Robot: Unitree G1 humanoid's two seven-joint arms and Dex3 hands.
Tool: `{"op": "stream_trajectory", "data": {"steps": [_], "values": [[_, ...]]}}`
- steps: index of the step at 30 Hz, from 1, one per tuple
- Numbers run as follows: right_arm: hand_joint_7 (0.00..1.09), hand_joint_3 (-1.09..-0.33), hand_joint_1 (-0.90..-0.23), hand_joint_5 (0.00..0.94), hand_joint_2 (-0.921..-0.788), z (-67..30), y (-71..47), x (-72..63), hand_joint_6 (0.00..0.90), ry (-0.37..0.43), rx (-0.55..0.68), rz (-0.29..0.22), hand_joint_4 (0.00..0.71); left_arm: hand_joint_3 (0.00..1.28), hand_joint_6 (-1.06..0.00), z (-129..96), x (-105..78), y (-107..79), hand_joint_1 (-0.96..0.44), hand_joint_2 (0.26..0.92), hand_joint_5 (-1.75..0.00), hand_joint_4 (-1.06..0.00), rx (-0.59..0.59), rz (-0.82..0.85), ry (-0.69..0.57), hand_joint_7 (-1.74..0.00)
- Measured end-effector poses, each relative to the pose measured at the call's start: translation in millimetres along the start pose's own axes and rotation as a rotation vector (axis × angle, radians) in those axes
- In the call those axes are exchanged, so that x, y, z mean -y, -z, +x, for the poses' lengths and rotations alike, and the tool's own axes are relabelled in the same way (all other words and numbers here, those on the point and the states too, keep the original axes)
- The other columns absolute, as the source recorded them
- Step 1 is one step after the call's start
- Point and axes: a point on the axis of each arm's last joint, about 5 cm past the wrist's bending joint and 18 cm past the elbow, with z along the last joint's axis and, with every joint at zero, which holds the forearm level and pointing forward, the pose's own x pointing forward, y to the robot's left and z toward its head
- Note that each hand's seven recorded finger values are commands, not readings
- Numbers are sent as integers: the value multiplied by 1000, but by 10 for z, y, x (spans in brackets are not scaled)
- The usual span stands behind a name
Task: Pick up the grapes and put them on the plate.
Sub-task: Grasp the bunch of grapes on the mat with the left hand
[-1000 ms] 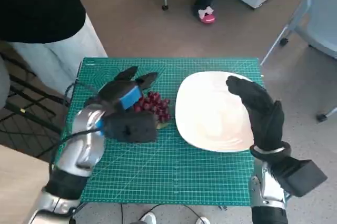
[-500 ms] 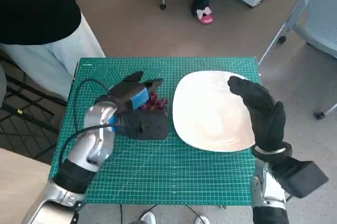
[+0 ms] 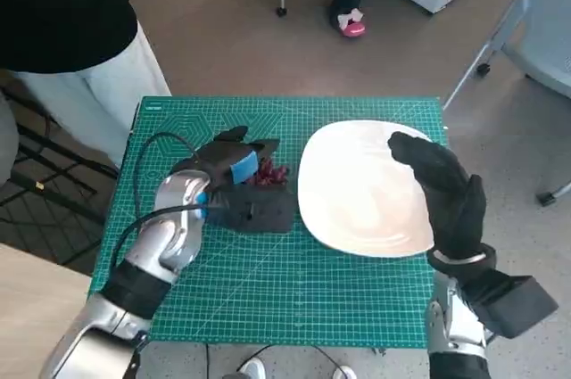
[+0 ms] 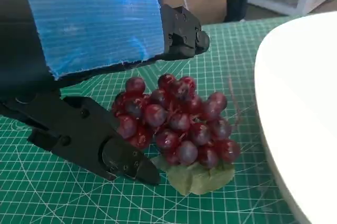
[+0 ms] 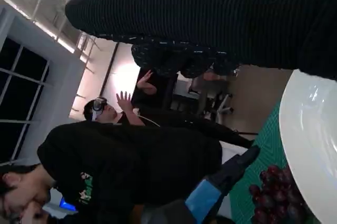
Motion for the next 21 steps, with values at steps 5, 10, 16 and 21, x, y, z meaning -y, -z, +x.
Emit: {"op": "stream_trajectory", "data": {"steps": [5, 10, 16, 21], "values": [[464, -865, -627, 1, -921, -5, -3, 11, 9, 4, 0, -3, 373, 2, -193, 92, 39, -6, -211, 727, 1, 1, -28, -2, 24, 0], [463, -865, -627, 1, -921, -8, -4, 19, 10, 8, -1, -4, 373, 2, -189, 199, 85, 5, -216, 729, 1, 1, -72, -19, 49, 0], [460, -866, -627, 0, -921, -12, -3, 24, 10, 11, -3, -5, 373, 4, -189, 315, 138, -5, -206, 734, 1, 1, -109, -48, 91, -1], [459, -866, -627, 0, -921, -13, -2, 26, 11, 12, -4, -5, 373, 7, -189, 375, 157, -12, -206, 741, 1, 1, -130, -67, 129, -1]]}}
